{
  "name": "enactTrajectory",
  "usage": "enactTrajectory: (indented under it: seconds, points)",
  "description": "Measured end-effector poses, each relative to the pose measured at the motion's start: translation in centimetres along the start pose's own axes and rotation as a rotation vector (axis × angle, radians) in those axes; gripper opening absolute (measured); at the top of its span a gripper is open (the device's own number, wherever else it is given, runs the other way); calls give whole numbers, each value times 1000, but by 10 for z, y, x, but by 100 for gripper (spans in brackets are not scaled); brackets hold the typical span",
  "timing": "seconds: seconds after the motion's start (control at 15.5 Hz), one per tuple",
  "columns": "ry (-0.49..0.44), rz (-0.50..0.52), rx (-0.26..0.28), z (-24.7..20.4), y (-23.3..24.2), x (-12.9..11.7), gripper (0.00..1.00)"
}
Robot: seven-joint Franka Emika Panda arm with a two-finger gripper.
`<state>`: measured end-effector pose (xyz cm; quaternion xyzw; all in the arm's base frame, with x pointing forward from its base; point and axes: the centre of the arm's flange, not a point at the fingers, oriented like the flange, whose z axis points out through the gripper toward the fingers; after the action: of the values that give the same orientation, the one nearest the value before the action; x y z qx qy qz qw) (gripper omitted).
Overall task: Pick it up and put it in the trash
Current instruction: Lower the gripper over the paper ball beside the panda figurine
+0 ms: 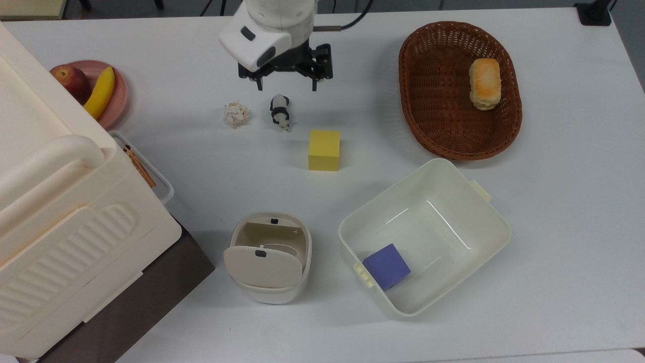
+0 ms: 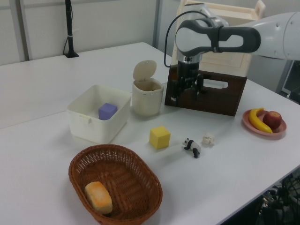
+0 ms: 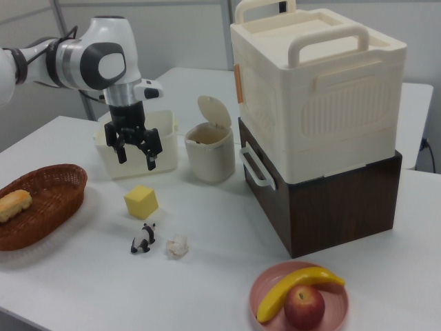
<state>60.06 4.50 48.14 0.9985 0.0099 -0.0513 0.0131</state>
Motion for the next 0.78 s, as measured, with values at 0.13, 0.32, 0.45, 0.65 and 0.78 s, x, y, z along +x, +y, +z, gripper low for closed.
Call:
enactTrajectory:
  seconds: [0.13,0.32,0.45,0.65,0.78]
  points:
    - [9,-12,-2,12,-12,4,100]
    - [18,-9,-12,32,-32,11,100]
    - [11,-9,-25,53,-44,19,100]
    - [6,-3,-45,74,-51,27,100]
    - [8,-6,-50,85,-57,31,100]
